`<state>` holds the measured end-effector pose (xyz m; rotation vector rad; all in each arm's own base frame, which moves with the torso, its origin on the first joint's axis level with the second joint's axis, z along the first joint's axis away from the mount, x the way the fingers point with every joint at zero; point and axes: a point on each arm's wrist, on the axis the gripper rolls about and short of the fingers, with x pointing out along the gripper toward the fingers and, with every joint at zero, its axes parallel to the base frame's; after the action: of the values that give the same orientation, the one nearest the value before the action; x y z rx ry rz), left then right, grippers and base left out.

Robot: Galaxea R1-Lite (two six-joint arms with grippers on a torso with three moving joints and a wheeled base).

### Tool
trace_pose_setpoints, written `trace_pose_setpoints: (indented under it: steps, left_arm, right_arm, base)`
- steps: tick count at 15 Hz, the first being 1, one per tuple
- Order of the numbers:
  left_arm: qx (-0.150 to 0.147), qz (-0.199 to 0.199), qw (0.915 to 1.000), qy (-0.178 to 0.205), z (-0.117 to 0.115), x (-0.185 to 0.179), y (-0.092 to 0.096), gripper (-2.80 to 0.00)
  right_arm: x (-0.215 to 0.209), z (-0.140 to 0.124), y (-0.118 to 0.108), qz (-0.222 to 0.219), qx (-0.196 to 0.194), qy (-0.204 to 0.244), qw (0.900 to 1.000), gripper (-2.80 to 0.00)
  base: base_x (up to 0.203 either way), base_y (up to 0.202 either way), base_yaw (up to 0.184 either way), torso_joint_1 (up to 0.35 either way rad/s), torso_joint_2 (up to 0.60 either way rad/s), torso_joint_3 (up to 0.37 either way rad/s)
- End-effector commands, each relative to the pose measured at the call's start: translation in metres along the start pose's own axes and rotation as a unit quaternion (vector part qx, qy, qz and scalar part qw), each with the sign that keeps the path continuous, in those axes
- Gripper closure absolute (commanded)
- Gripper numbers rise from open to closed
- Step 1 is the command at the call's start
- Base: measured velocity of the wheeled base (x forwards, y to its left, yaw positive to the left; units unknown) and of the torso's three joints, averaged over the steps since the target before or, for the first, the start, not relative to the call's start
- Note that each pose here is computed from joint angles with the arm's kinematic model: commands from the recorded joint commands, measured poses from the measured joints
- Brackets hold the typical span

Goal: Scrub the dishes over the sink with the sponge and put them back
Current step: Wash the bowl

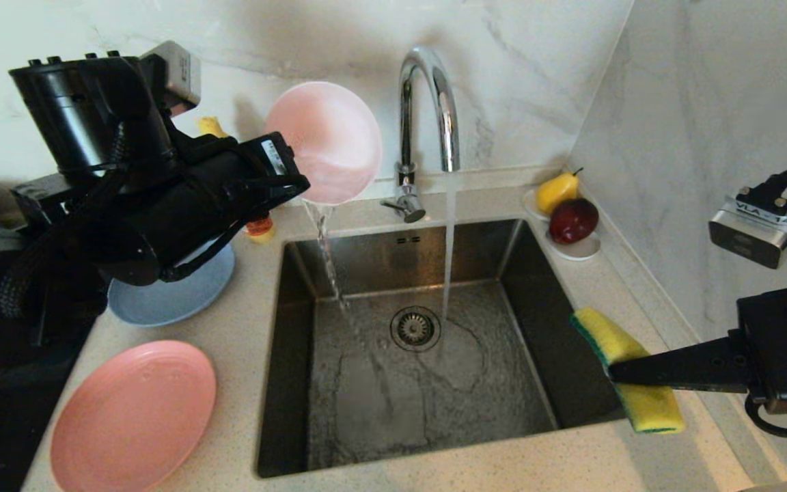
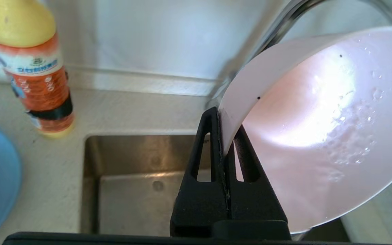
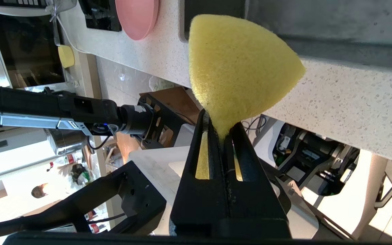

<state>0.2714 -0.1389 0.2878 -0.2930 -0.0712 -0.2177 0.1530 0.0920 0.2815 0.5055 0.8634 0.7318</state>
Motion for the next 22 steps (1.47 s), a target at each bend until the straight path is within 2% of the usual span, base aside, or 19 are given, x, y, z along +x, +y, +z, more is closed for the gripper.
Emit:
trace_pose_setpoints:
  steps: [1,2,4,10,13,15,17,18,19,20,21,22]
  left_arm:
    - [-0.008,-0.036,0.9987,-0.035,0.007,-0.009,0.01,0.0]
    - [-0.009,-0.061,0.9966,-0.054,0.015,-0.016,0.014,0.0]
    - [-0.001,-0.081,0.9942,-0.07,0.023,-0.025,0.019,0.0]
    - [0.0,-0.085,0.9934,-0.077,0.028,-0.031,0.019,0.0]
    - [0.001,-0.084,0.9947,-0.059,0.023,-0.032,0.021,0.0]
    - [0.013,-0.066,0.9974,0.025,0.009,-0.035,0.025,0.0]
    - [0.018,-0.049,0.9918,0.117,-0.002,-0.043,0.03,0.0]
    - [0.008,-0.039,0.9873,0.154,-0.006,-0.049,0.032,0.0]
    - [-0.001,-0.025,0.9806,0.195,-0.011,-0.054,0.034,0.0]
    - [0.0,-0.009,0.9703,0.242,-0.018,-0.06,0.037,0.0]
    - [0.005,0.006,0.9565,0.292,-0.027,-0.067,0.041,0.0]
    - [0.012,0.017,0.9385,0.345,-0.036,-0.075,0.043,0.0]
  right_arm:
    - [0.003,0.001,-0.001,0.002,0.004,0.007,1.0,0.0]
    - [0.003,0.001,-0.001,0.003,0.004,0.008,1.0,0.0]
    - [0.004,0.001,-0.001,0.003,0.005,0.01,1.0,0.0]
    - [0.005,0.001,-0.001,0.008,0.006,0.015,1.0,0.0]
    - [0.003,0.002,0.001,0.014,0.003,0.011,1.0,0.0]
    - [0.0,0.002,0.004,0.019,0.0,0.009,1.0,0.0]
    - [-0.006,-0.001,0.008,0.048,-0.003,0.018,0.999,0.0]
    - [-0.009,-0.003,0.009,0.066,-0.003,0.027,0.997,0.0]
    - [-0.01,-0.004,0.011,0.073,-0.005,0.031,0.997,0.0]
    - [-0.009,-0.004,0.013,0.077,-0.007,0.037,0.996,0.0]
    - [-0.007,-0.005,0.015,0.081,-0.009,0.044,0.996,0.0]
    - [-0.004,-0.006,0.019,0.086,-0.014,0.054,0.995,0.0]
  base:
    - [0.0,0.0,0.0,0.0,0.0,0.0]
    - [0.0,0.0,0.0,0.0,0.0,0.0]
    - [0.0,0.0,0.0,0.0,0.0,0.0]
    - [0.0,0.0,0.0,0.0,0.0,0.0]
    - [0.0,0.0,0.0,0.0,0.0,0.0]
    - [0.0,0.0,0.0,0.0,0.0,0.0]
    - [0.0,0.0,0.0,0.0,0.0,0.0]
    - [0.0,0.0,0.0,0.0,0.0,0.0]
    - [0.0,0.0,0.0,0.0,0.0,0.0]
    - [0.0,0.0,0.0,0.0,0.0,0.0]
    - [0.0,0.0,0.0,0.0,0.0,0.0]
    - [0.0,0.0,0.0,0.0,0.0,0.0]
